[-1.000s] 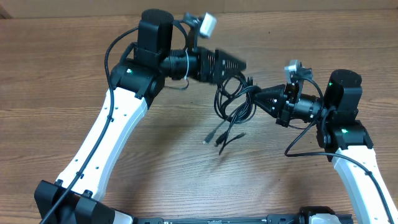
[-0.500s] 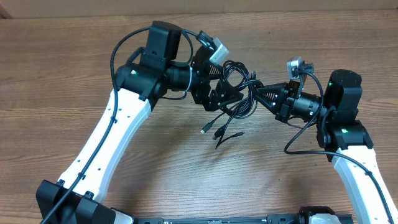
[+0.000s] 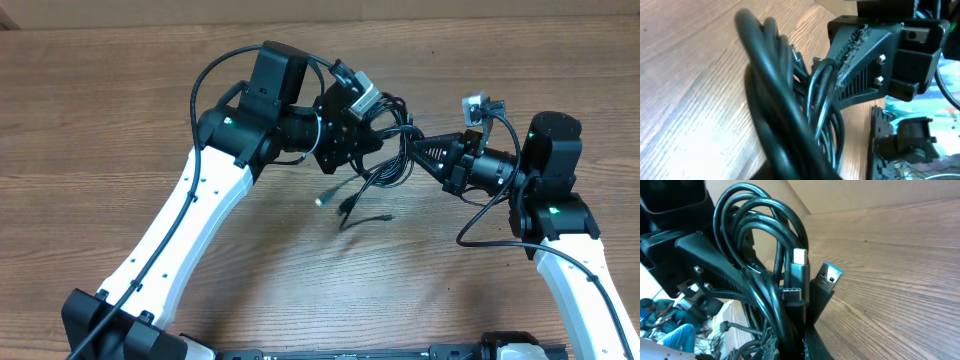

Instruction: Untangle cables

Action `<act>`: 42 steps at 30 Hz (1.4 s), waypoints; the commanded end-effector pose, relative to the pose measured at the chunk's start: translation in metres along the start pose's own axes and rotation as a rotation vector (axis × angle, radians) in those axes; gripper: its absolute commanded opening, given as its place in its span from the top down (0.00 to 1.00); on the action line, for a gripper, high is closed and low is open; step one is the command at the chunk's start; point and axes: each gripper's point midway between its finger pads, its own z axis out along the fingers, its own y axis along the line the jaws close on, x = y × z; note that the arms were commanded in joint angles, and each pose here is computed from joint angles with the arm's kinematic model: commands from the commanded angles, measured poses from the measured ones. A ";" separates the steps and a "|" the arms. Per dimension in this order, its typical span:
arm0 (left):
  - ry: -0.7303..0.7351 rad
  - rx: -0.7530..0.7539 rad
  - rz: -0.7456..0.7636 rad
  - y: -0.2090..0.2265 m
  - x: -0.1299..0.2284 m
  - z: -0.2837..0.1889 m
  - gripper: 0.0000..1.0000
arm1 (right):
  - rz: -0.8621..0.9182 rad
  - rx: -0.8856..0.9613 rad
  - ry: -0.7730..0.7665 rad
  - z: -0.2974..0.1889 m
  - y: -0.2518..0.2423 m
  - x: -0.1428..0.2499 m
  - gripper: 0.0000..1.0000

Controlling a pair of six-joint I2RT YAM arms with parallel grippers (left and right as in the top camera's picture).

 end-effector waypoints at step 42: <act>-0.127 -0.222 -0.035 0.031 -0.039 -0.017 0.96 | -0.056 -0.141 0.062 -0.002 0.023 0.017 0.72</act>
